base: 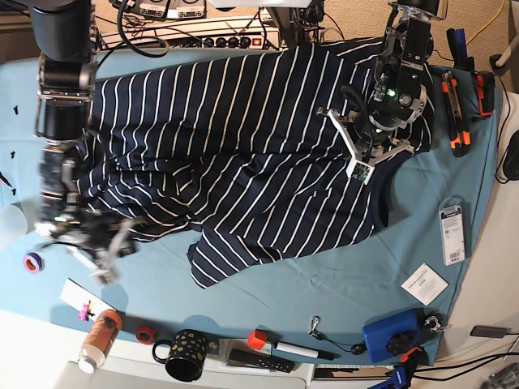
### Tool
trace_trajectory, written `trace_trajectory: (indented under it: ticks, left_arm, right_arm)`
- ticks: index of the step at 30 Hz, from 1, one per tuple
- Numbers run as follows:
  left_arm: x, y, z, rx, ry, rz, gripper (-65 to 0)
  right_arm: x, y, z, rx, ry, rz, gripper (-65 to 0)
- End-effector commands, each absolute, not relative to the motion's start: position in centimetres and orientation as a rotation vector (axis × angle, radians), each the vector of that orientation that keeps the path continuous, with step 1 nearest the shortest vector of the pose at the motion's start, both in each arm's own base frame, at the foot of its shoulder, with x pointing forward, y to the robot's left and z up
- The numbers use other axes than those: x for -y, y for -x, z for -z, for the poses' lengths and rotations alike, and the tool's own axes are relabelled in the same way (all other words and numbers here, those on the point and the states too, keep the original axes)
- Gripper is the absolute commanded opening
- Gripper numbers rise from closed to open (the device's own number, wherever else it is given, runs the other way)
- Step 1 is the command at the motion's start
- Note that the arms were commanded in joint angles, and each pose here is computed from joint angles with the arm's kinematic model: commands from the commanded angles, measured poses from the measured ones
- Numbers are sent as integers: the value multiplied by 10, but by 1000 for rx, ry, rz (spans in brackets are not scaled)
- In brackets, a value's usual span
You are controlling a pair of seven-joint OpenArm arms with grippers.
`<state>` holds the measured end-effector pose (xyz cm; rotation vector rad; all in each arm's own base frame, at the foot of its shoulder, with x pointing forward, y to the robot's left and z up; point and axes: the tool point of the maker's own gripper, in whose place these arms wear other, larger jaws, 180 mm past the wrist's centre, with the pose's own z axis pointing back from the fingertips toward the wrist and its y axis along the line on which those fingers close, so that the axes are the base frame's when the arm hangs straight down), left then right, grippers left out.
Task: Layout the t-shirt on the table in an organized manner, then fold the t-shirt properly
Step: 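Grasp the shirt hem with the right gripper and the body with the left, then drag the hem with the right gripper away from the left gripper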
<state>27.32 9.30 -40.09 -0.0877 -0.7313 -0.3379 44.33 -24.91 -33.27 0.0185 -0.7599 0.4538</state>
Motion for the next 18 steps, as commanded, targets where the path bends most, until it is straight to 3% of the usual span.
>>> trace_trajectory:
  ticks: [1, 8, 10, 12, 18]
  left_arm:
    - [-105, -271, 404, 701, 40, 334, -650]
    - [-105, -271, 404, 701, 40, 334, -650]
    - [-105, -271, 404, 701, 40, 334, -650]
    - [-105, -271, 404, 701, 40, 334, -650]
    - [-105, -270, 404, 696, 39, 334, -650]
  right_arm:
    - [253, -457, 314, 802, 33, -461, -498]
    - [226, -446, 366, 670, 115, -583, -500]
    - [231, -447, 370, 663, 164, -600, -562]
    - [242, -455, 363, 705, 234, -563, -650]
    - [281, -483, 318, 872, 346, -357, -650]
